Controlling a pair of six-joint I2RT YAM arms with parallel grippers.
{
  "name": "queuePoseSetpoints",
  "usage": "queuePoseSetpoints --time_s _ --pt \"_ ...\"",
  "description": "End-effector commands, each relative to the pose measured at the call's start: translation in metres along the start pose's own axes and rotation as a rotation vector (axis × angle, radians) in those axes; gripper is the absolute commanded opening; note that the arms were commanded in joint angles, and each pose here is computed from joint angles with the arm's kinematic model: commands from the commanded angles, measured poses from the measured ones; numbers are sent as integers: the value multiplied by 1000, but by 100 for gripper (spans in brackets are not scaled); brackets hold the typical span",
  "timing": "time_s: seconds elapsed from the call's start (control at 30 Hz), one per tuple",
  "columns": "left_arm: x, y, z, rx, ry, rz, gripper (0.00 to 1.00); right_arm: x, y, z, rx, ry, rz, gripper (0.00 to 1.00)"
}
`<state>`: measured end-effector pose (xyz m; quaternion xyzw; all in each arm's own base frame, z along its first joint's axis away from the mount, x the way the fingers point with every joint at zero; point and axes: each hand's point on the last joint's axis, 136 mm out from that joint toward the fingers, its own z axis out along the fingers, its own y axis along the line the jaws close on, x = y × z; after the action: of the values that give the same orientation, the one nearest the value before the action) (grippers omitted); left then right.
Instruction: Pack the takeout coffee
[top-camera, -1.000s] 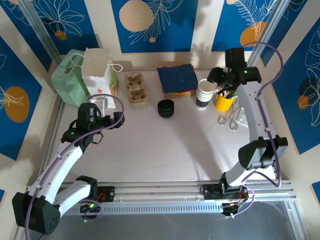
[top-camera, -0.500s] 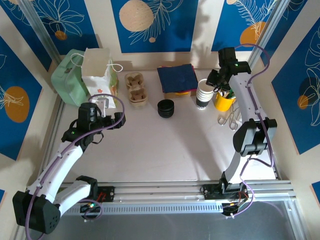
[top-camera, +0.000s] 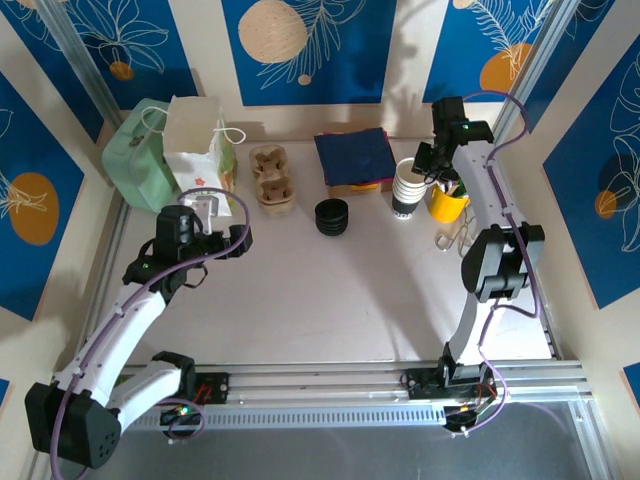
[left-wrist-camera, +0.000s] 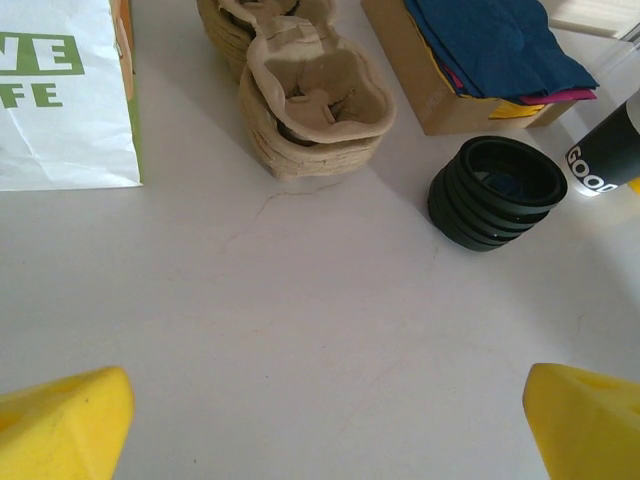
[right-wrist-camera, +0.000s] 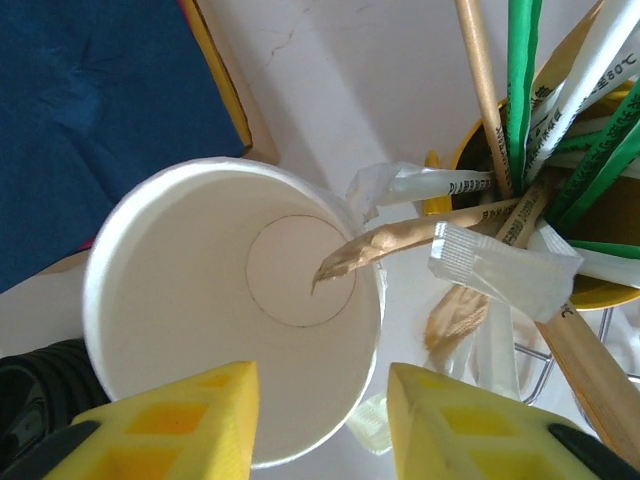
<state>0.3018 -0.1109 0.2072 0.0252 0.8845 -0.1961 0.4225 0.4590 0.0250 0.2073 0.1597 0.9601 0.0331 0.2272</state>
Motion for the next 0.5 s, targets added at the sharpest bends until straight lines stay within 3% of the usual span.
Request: queuePoseSetpoints --time_s 0.0,0.47 --pt "1 -8 -4 37 -13 12 99 -5 0 1 -5 1 -15 37" --pt "2 -8 -6 45 -19 15 99 -13 -8 11 32 22 -11 35"
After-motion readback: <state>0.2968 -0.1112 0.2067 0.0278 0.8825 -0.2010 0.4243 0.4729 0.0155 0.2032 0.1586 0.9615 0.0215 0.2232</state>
